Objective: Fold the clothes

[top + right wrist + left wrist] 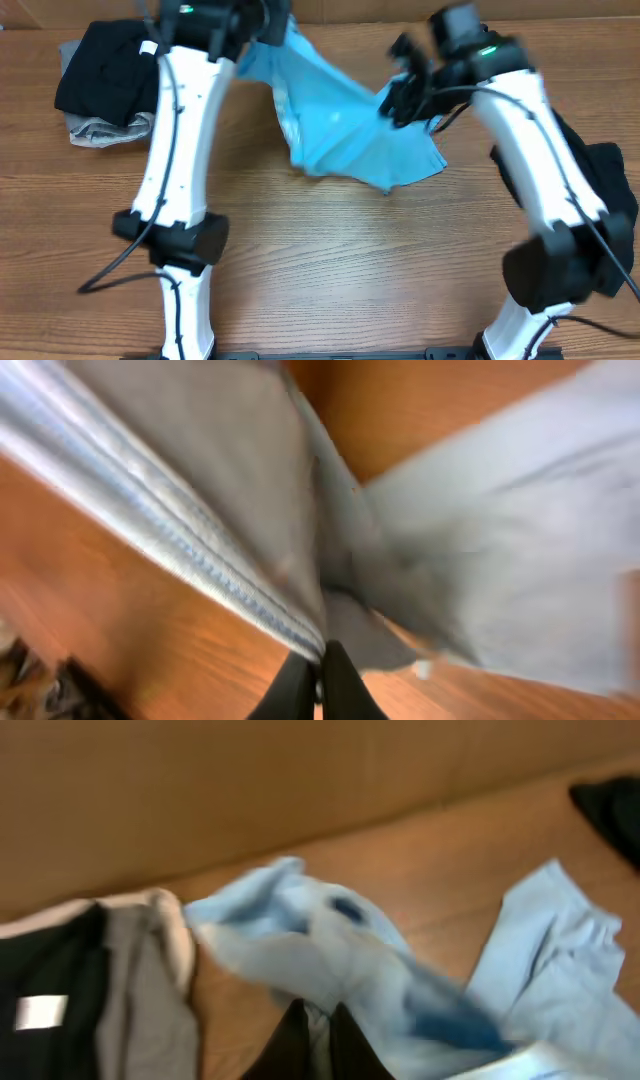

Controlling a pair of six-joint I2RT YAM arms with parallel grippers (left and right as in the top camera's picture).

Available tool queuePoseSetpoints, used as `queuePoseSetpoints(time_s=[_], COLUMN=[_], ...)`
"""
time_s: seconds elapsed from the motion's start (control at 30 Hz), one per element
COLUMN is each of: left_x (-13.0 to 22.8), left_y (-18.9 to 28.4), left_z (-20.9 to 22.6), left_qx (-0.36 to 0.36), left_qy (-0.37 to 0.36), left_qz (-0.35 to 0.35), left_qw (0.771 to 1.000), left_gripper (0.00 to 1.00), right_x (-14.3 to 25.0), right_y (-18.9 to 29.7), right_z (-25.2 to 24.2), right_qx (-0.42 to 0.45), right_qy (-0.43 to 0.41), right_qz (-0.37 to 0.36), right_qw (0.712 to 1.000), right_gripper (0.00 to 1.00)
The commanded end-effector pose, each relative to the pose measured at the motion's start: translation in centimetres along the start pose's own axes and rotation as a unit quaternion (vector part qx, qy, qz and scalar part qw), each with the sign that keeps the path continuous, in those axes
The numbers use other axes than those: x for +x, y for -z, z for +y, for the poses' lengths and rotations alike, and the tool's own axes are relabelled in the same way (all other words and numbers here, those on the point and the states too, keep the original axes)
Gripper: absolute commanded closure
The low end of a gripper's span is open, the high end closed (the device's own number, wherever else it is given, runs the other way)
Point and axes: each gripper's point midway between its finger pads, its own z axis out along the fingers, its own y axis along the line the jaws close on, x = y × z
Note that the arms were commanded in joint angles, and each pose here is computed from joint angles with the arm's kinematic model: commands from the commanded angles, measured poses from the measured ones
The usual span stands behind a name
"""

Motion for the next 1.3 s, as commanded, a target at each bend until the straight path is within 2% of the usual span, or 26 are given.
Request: queuePoseSetpoints(time_s=[0.0, 0.17, 0.23, 0.3, 0.57, 0.67, 0.7, 0.77, 0.83, 0.93, 1.07, 1.27], left_x=[-3.3, -3.4, -3.0, -2.4, 0.2, 1.6, 2.3, 3.9, 5.8, 9.0, 13.2, 17.3], left_y=[7.7, 11.4, 12.3, 12.5, 10.0, 8.2, 7.4, 5.5, 3.4, -0.1, -4.7, -9.5], left_z=[1.9, 1.9, 2.0, 1.9, 0.5, -1.0, -1.7, -2.8, -4.0, -5.5, -7.5, -10.5], left_qx=[-0.026, -0.026, -0.026, -0.023, 0.015, 0.053, 0.072, 0.104, 0.139, 0.195, 0.273, 0.384], left_qy=[-0.007, -0.024, -0.025, -0.025, -0.032, -0.046, -0.057, -0.074, -0.097, -0.142, -0.183, -0.213], left_qz=[-0.084, -0.103, -0.099, -0.09, -0.025, 0.01, 0.026, 0.063, 0.103, 0.163, 0.221, 0.238], left_qw=[0.996, 0.994, 0.994, 0.995, 0.999, 0.997, 0.995, 0.99, 0.98, 0.957, 0.918, 0.866], left_gripper=[0.91, 0.83, 0.88, 0.96, 0.96, 0.96, 0.94, 0.83, 0.65, 0.44, 0.36, 0.3], right_x=[-2.8, -3.5, -3.2, -2.7, -1.7, -1.6, -1.6, -1.6, -1.6, -1.5, -1.5, -1.5], right_y=[9.0, 16.7, 18.2, 18.7, 18.2, 18.2, 18.2, 18.2, 18.2, 18.3, 18.3, 18.3], right_z=[0.3, 0.1, -0.4, -0.9, -2.2, -2.4, -2.4, -2.4, -2.5, -2.7, -2.8, -2.8], right_qx=[0.051, 0.076, 0.084, 0.089, 0.109, 0.115, 0.115, 0.115, 0.119, 0.124, 0.126, 0.126], right_qy=[0.007, -0.005, -0.014, -0.025, -0.041, -0.043, -0.043, -0.043, -0.043, -0.045, -0.045, -0.045], right_qz=[-0.099, -0.169, -0.18, -0.177, -0.153, -0.152, -0.151, -0.151, -0.151, -0.151, -0.15, -0.149], right_qw=[0.994, 0.983, 0.98, 0.98, 0.981, 0.981, 0.981, 0.981, 0.98, 0.98, 0.98, 0.98], right_gripper=[0.96, 0.96, 0.96, 0.96, 0.96, 0.96, 0.96, 0.96, 0.96, 0.96, 0.96, 0.96])
